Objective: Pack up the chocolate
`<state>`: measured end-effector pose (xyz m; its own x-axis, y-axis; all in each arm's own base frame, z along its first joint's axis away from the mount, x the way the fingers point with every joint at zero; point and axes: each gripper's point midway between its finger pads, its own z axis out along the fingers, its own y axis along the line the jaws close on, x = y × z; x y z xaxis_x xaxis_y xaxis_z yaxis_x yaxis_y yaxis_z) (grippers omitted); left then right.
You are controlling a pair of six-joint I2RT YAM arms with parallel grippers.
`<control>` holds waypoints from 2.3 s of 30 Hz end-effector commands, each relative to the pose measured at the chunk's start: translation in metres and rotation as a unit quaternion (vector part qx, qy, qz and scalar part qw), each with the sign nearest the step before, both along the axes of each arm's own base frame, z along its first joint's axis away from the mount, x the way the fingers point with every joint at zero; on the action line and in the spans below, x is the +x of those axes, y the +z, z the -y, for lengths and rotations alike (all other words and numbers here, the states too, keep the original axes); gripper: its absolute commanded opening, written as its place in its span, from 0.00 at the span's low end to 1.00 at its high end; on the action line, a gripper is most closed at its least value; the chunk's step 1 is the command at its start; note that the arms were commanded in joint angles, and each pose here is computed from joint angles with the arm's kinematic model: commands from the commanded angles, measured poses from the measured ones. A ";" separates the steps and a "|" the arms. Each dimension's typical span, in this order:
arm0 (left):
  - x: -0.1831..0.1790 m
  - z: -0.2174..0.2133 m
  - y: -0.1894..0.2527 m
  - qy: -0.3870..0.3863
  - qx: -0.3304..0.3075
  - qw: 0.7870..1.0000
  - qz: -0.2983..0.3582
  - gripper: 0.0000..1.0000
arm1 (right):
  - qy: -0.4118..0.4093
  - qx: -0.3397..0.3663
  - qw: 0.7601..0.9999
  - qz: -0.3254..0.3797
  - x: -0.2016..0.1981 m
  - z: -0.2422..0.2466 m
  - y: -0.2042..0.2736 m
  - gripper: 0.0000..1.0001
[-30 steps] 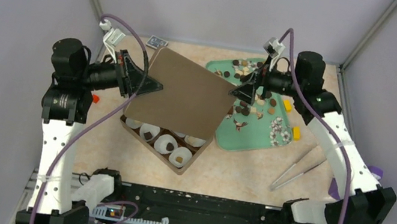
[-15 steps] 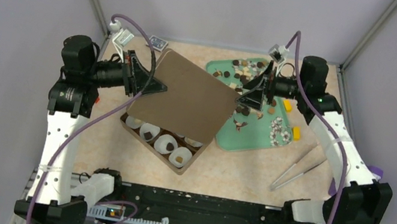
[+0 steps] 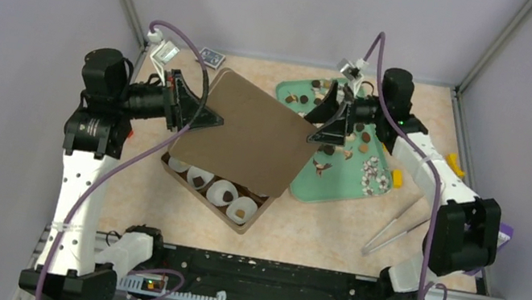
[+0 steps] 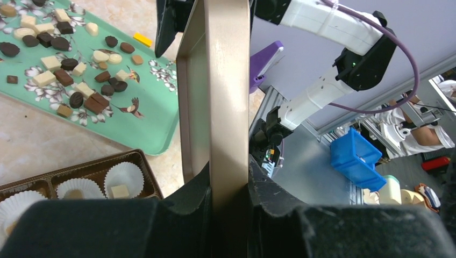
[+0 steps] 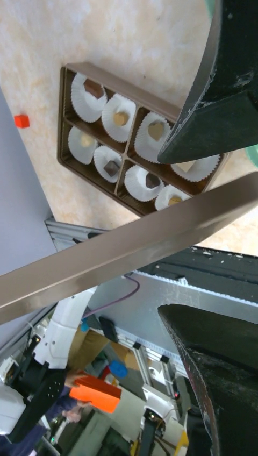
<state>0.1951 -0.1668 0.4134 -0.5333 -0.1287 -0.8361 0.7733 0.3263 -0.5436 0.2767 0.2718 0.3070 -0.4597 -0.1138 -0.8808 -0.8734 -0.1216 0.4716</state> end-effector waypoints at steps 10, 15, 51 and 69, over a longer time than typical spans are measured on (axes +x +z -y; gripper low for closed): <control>0.016 0.004 -0.001 -0.024 -0.023 0.999 -0.012 0.00 | 0.106 0.023 0.994 0.031 -0.050 -0.001 0.008 0.58; 0.023 0.004 -0.004 -0.025 -0.025 0.999 -0.021 0.00 | 0.112 0.017 0.994 0.012 -0.050 -0.005 0.000 0.24; 0.080 -0.190 -0.056 0.628 0.195 0.742 -0.131 0.99 | 0.033 0.083 0.953 -0.290 -0.002 -0.103 -0.032 0.00; 0.079 -0.193 -0.133 0.623 0.228 0.717 -0.215 0.99 | -0.025 0.008 0.926 -0.376 0.002 -0.134 -0.097 0.00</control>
